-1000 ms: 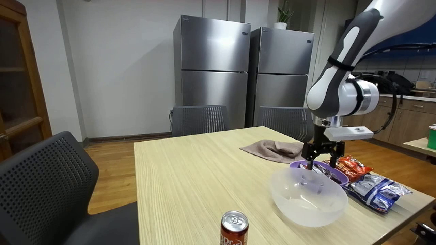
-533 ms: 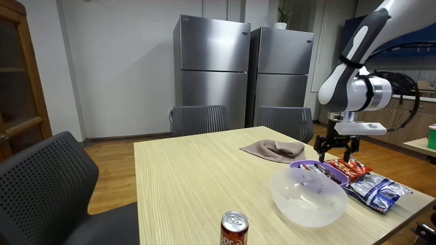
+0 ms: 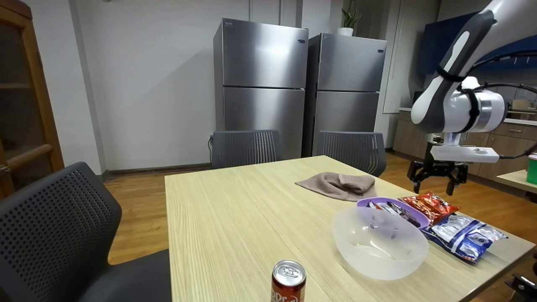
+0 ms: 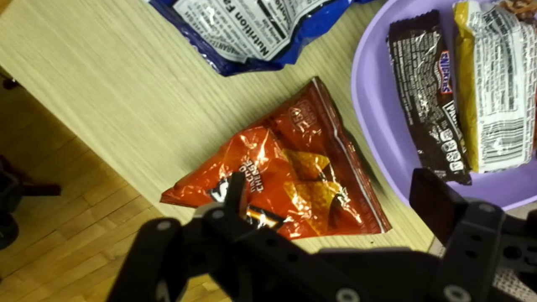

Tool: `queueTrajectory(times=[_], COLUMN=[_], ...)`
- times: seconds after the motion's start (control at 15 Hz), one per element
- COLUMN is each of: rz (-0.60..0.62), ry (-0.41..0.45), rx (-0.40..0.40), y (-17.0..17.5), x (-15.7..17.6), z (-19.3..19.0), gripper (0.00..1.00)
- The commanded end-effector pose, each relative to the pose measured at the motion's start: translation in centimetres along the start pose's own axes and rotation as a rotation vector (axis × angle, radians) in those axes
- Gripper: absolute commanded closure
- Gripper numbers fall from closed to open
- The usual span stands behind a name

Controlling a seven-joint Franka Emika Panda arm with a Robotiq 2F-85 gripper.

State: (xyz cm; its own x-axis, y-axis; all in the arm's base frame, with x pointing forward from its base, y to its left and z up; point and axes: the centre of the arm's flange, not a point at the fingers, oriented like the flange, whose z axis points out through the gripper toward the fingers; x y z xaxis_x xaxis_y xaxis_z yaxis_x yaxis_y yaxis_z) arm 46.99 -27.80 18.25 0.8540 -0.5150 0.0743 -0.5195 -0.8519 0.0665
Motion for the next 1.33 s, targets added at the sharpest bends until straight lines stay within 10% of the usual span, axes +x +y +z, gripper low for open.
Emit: queueTrajectory(times=[0.0, 0.67, 1.27], rz=[0.089, 0.402, 0.451], ry=[0.015, 0.026, 0.069], rx=[0.01, 0.065, 0.059], y=[2.0, 7.7, 7.4], x=[1.6, 4.6, 9.6], z=[-0.6, 1.5, 3.4], gripper=[0.0, 0.0, 0.0])
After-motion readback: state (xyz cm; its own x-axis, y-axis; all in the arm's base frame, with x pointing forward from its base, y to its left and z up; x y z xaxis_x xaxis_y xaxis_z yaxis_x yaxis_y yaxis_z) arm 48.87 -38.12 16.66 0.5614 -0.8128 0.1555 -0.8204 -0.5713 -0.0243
